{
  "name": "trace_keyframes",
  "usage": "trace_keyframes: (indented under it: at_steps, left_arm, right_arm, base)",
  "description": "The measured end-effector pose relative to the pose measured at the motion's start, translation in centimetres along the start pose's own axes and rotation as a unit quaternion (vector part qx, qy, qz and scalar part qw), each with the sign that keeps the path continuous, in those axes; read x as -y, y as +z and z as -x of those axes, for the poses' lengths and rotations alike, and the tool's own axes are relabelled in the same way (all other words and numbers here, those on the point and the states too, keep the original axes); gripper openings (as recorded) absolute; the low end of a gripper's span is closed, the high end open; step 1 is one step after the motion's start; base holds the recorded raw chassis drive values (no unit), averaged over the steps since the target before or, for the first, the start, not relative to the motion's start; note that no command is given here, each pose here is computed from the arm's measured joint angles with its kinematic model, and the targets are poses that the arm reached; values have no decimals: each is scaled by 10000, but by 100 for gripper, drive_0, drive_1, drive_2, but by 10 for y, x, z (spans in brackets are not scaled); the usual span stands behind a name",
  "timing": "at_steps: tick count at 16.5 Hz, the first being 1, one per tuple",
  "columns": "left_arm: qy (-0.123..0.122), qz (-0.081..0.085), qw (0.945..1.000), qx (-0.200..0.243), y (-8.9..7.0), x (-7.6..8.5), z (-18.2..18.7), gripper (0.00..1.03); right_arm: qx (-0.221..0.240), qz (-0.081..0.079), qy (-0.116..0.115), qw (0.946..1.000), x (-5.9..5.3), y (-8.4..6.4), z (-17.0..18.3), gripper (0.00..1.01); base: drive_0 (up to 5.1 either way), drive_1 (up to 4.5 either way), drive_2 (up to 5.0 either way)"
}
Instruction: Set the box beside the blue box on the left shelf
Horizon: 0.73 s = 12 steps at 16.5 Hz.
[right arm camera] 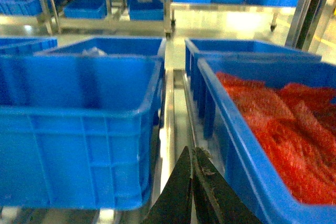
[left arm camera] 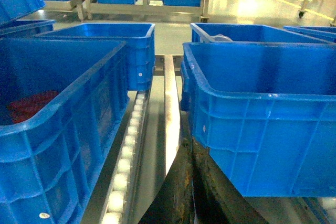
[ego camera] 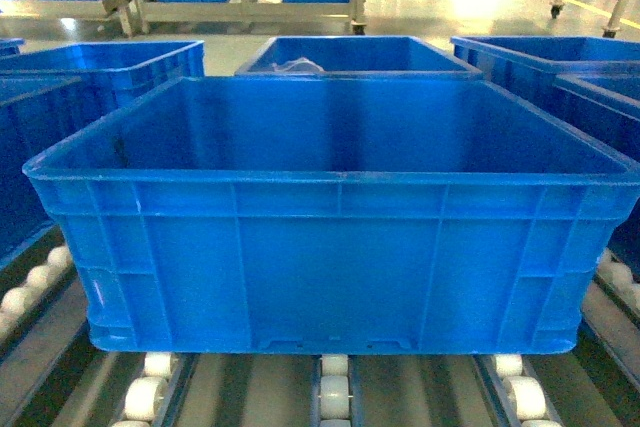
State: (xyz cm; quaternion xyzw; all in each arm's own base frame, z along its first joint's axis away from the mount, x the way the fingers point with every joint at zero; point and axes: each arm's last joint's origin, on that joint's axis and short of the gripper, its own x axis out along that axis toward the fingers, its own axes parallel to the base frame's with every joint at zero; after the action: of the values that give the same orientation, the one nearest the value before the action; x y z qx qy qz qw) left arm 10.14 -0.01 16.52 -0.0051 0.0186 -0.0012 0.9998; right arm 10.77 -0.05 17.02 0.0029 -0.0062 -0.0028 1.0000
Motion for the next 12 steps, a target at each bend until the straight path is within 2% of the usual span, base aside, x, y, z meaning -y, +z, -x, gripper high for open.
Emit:
trace_keyframes:
  at_steps: [1,2,6,7,12]
  left_arm:
    - [1,-2,9996,273,4,0,4,3]
    - [8,-8,9999,137,1,0,4,3]
    - [14,-15,9998,181,2,0,4,3]
    - [14,-14,9998,185,2,0,4,7]
    - [14,-14,9998,183,2,0,4,77]
  right_arm:
    - [-275,0,21,9996,0,-6,7,2]
    - [30,0,23,10000,0,-2,11,2]
    - [-50,0,28,10000,0,-3,10,2]
    - [-50,6,28,10000,0,-3,10,9]
    - [-52,6,30,10000,0,-3,10,79]
  base:
    - [0,0,0]
    - [0,0,0]
    - [0,0,0]
    - [0,0,0]
    - [0,0,0]
